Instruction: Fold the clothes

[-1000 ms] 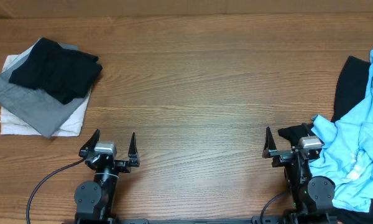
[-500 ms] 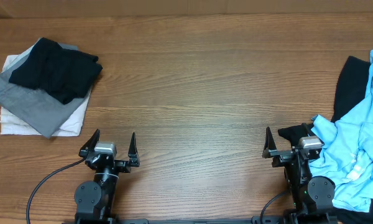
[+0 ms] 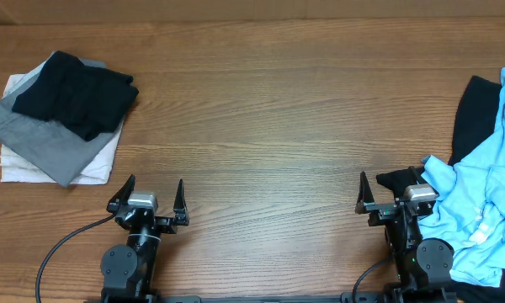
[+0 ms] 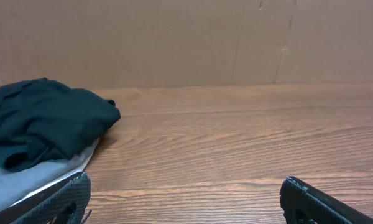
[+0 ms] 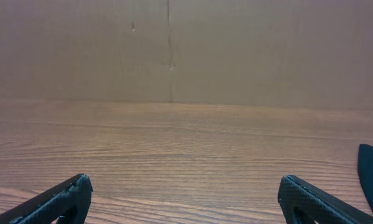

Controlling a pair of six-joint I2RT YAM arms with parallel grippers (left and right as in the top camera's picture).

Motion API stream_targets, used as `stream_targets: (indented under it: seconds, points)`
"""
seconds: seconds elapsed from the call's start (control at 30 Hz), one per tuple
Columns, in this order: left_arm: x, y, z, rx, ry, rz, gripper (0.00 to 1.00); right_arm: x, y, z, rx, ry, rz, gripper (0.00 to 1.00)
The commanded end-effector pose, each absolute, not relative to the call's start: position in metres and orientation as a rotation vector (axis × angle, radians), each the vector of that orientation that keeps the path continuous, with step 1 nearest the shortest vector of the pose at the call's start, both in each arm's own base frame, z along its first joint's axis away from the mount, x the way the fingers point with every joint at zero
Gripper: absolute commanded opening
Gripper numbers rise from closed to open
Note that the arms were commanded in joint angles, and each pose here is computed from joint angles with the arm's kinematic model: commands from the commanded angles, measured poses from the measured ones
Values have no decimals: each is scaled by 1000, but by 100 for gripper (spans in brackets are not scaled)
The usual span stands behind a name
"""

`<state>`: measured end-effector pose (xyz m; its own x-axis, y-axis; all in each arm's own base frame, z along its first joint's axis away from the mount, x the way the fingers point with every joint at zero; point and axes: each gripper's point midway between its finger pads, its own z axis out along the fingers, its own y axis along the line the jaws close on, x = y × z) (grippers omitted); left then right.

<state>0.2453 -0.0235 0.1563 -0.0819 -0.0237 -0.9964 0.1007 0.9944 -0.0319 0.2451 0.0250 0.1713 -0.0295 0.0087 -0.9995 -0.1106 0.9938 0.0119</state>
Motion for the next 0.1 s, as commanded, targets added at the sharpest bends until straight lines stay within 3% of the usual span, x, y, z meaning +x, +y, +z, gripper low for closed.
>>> stream_targets:
  seconds: [0.0, 0.07]
  points:
    - [245, -26, 157, 55, 1645, -130, 100, 245, 25, 170, -75, 1594, 97, 100]
    - [245, -26, 157, 55, 1645, -130, 100, 245, 25, 170, -75, 1594, 97, 100]
